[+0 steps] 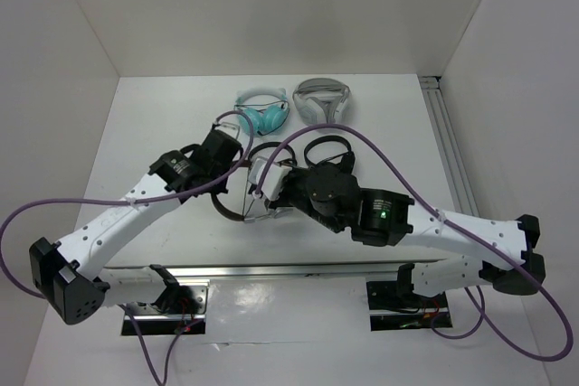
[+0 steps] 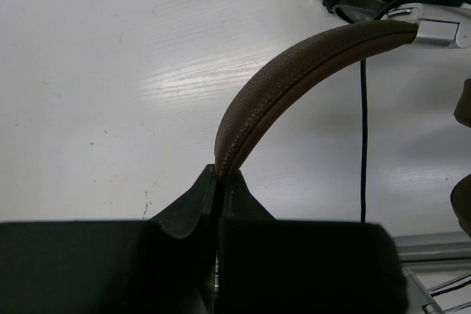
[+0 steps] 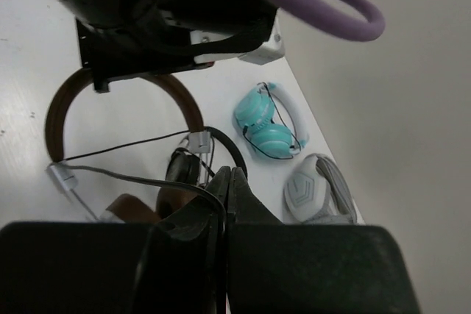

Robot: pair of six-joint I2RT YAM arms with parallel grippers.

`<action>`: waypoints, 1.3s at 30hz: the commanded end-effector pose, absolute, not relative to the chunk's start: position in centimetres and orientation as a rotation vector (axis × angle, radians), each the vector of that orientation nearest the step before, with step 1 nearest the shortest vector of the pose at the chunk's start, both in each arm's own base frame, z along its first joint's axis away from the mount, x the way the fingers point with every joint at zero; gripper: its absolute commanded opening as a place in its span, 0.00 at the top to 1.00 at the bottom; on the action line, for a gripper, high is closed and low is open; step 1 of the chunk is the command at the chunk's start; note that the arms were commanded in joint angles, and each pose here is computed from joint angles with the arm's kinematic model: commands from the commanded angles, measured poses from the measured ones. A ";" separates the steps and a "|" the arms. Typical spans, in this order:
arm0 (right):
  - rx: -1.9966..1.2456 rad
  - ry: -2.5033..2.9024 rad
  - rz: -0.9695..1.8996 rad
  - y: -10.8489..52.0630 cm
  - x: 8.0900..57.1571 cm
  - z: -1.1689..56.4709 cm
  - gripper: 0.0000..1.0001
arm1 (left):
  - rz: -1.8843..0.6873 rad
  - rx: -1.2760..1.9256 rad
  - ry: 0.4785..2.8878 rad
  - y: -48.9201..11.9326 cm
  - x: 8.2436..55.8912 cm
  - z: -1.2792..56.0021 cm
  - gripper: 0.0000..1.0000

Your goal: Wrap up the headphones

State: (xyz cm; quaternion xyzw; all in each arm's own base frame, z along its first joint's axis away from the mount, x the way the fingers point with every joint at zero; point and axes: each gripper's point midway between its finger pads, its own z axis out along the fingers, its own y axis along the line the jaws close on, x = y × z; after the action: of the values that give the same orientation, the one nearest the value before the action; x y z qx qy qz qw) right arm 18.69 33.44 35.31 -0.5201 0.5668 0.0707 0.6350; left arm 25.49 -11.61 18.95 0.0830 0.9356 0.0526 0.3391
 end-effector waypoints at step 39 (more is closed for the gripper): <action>-0.959 1.332 0.188 30.1 30.8 32.5 0.99 | -0.524 0.692 2.071 -18.6 15.7 31.9 1.00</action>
State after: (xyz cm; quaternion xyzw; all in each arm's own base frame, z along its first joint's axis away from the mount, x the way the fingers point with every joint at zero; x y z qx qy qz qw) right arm 30.62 28.85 29.41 -0.4500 0.6141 0.0403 0.6471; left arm 16.26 -17.88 28.42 0.2751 0.8583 -0.1646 0.4007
